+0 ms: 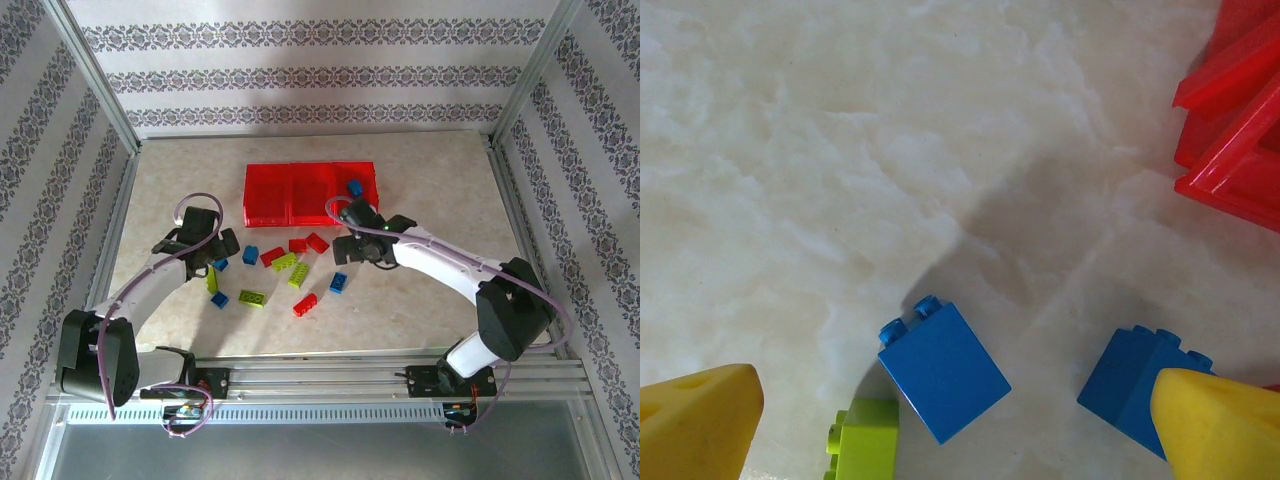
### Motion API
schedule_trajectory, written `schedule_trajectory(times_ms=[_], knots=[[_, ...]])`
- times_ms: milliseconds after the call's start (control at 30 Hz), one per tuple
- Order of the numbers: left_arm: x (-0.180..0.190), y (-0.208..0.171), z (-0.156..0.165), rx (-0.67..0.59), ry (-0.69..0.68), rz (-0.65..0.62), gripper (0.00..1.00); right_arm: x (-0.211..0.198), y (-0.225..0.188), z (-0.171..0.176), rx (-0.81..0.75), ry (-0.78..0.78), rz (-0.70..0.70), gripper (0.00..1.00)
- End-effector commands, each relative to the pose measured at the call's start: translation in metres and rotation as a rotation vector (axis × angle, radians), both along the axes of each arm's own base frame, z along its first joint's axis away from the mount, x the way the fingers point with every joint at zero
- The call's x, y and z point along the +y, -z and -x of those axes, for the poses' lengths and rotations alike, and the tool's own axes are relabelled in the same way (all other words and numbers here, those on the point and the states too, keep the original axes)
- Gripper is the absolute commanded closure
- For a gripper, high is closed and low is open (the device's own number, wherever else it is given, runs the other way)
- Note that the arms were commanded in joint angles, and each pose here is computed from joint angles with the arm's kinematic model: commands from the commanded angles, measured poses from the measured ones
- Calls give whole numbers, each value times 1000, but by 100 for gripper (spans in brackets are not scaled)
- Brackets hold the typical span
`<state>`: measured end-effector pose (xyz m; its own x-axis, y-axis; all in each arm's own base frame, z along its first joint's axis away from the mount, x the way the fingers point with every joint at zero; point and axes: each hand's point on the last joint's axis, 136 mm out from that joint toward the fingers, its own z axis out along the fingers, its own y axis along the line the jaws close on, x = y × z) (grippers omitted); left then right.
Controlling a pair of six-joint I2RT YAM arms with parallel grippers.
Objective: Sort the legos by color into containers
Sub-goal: Pick up the lego from the center of the table.
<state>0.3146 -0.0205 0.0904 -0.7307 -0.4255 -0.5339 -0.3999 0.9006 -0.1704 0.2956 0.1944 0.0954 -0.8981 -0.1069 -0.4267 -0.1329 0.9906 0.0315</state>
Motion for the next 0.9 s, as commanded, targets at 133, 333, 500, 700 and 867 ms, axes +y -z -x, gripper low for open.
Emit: schedule_trajectory(times_ms=[133,333,500,700,867], knots=[[-3,-1,-8,1,-4,34,0,18,18,25,62,10,-3,2],[-3,3,-6,7,-7,38,0,40,38,38,128,-12,-8,2],[-2,2,-6,4,-10,34,0,51,53,42,172,-13,-31,4],[-1,1,-5,4,-14,25,0,54,68,43,203,-9,-26,11],[0,1,-5,4,-14,23,0,51,80,45,230,7,-5,16]])
